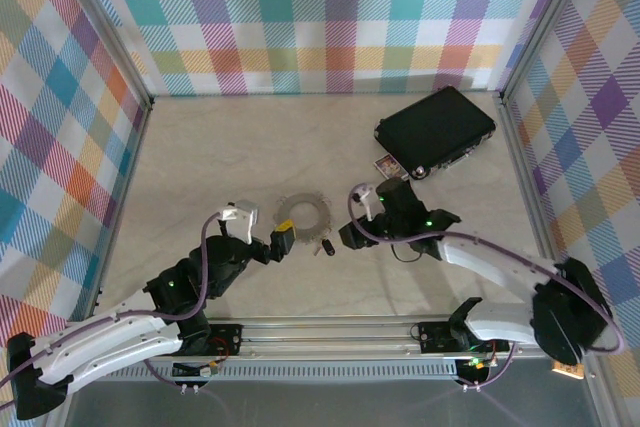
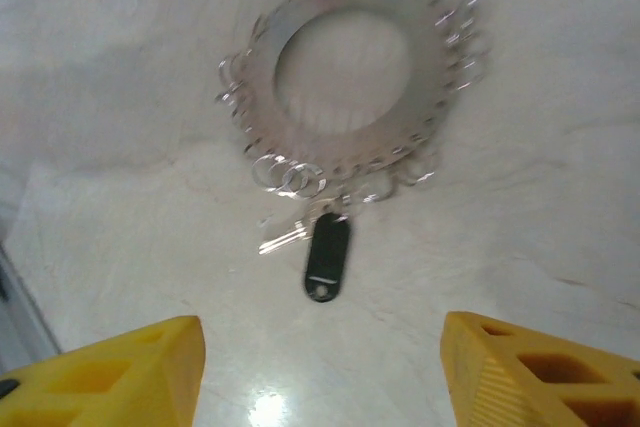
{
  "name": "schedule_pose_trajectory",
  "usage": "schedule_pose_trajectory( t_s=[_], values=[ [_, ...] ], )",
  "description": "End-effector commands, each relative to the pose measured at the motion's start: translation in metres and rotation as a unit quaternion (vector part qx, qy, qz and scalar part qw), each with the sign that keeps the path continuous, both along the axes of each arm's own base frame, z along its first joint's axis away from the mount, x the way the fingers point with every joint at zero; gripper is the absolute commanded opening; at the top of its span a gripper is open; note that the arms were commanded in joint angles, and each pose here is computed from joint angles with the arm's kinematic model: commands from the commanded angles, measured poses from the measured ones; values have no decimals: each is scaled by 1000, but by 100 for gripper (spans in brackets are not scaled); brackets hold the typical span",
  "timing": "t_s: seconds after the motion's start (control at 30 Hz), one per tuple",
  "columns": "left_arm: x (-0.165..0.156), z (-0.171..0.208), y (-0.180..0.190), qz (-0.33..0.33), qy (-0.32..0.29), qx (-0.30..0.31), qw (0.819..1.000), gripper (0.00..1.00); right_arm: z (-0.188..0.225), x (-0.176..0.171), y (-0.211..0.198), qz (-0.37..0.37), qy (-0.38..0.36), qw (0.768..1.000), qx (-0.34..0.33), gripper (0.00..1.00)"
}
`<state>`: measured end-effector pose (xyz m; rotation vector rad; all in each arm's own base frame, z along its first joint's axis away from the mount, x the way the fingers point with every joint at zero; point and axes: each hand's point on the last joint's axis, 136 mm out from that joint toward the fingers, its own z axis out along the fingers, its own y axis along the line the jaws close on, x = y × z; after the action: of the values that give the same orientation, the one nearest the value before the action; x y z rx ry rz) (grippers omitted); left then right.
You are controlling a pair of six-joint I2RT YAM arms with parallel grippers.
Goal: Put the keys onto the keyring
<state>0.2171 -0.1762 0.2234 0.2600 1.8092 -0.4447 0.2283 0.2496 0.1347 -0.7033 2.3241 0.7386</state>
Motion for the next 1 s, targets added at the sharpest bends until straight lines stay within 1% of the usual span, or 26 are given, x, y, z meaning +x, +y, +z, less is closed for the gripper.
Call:
schedule_pose_trajectory(
  t_s=[0.0, 0.07, 0.17, 0.3, 0.33, 0.37, 0.53, 0.73, 0.97],
  values=[
    [12, 6, 19, 65, -2, 14, 998, 100, 5, 10, -35, -54, -52, 997, -36, 71],
    [14, 6, 21, 69, -6, 17, 997, 100, 14, 13, -48, -75, -79, 993, -38, 77],
    [16, 7, 25, 76, -14, 24, 997, 100, 23, 15, -66, -104, -106, 988, -39, 83],
    [20, 7, 37, 97, -22, 32, 994, 100, 26, 17, -87, -137, -121, 982, -42, 91],
    [21, 7, 40, 102, -23, 34, 994, 100, 26, 18, -91, -144, -122, 981, -43, 97],
    [21, 7, 42, 106, -24, 36, 993, 100, 26, 19, -95, -153, -123, 979, -44, 99],
    [24, 5, 54, 124, -30, 43, 991, 100, 30, 22, -112, -188, -141, 971, -46, 99],
    [27, -2, 70, 158, -43, 79, 983, 100, 44, 25, -136, -233, -189, 953, -41, 99],
    [36, -13, 100, 236, -51, 122, 963, 100, 45, 32, -165, -296, -242, 922, -55, 99]
  ],
)
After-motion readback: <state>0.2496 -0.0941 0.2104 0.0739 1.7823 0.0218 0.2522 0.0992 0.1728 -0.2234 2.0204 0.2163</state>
